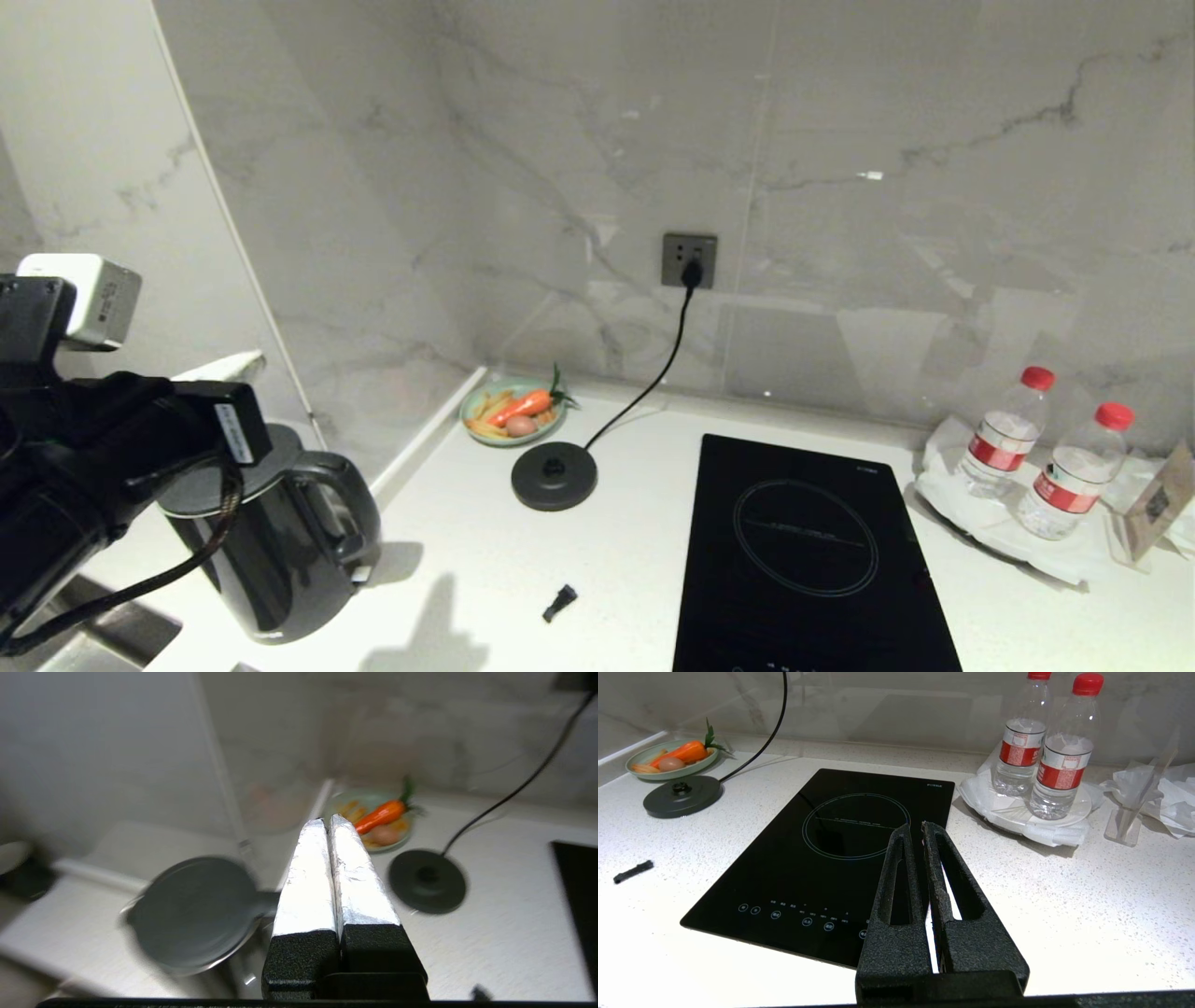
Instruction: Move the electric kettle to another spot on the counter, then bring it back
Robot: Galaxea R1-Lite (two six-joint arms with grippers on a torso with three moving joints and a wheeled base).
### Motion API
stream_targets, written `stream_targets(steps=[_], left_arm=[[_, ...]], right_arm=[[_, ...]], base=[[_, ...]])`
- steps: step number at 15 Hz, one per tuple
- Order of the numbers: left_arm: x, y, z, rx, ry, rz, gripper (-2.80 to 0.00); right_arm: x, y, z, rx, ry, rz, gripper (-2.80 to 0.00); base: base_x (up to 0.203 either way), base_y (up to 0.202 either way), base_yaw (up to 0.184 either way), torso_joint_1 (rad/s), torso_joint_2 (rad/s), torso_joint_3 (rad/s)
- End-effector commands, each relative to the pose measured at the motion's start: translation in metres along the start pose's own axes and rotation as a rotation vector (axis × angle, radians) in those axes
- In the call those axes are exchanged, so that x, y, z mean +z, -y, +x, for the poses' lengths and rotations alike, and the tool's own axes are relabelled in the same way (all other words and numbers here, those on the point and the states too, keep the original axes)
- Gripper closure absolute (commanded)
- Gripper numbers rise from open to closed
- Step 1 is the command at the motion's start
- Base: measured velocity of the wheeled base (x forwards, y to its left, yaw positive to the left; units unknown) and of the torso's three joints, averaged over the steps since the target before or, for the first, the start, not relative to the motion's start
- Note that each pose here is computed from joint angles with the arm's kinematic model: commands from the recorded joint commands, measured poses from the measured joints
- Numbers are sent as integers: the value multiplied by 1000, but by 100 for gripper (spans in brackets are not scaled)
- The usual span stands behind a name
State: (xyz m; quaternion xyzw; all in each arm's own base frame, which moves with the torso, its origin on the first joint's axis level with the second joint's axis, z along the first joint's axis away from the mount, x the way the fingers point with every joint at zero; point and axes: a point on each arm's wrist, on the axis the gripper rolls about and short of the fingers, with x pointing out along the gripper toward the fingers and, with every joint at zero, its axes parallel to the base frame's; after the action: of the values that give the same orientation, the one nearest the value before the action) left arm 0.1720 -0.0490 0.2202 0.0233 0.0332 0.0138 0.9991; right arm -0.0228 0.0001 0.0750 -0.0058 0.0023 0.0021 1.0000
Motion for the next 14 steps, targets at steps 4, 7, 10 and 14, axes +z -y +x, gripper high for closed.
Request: stream_targets(steps=[4, 7, 10, 14], left_arm=[[38, -39, -89, 267, -53, 75, 0], [42, -60, -132, 428, -3, 41, 0], [35, -70, -173, 617, 78, 17, 0], [-4, -67, -204, 533, 166, 36, 0]], right_arm=[[0, 0, 0, 0, 0, -1, 0], [0, 0, 0, 0, 0, -1, 0], [0, 0, 0, 0, 0, -1, 0], [0, 0, 0, 0, 0, -1, 0]], base=[[0, 0, 0, 0, 0, 0], [0, 0, 0, 0, 0, 0], [0, 0, 0, 0, 0, 0], [0, 0, 0, 0, 0, 0]])
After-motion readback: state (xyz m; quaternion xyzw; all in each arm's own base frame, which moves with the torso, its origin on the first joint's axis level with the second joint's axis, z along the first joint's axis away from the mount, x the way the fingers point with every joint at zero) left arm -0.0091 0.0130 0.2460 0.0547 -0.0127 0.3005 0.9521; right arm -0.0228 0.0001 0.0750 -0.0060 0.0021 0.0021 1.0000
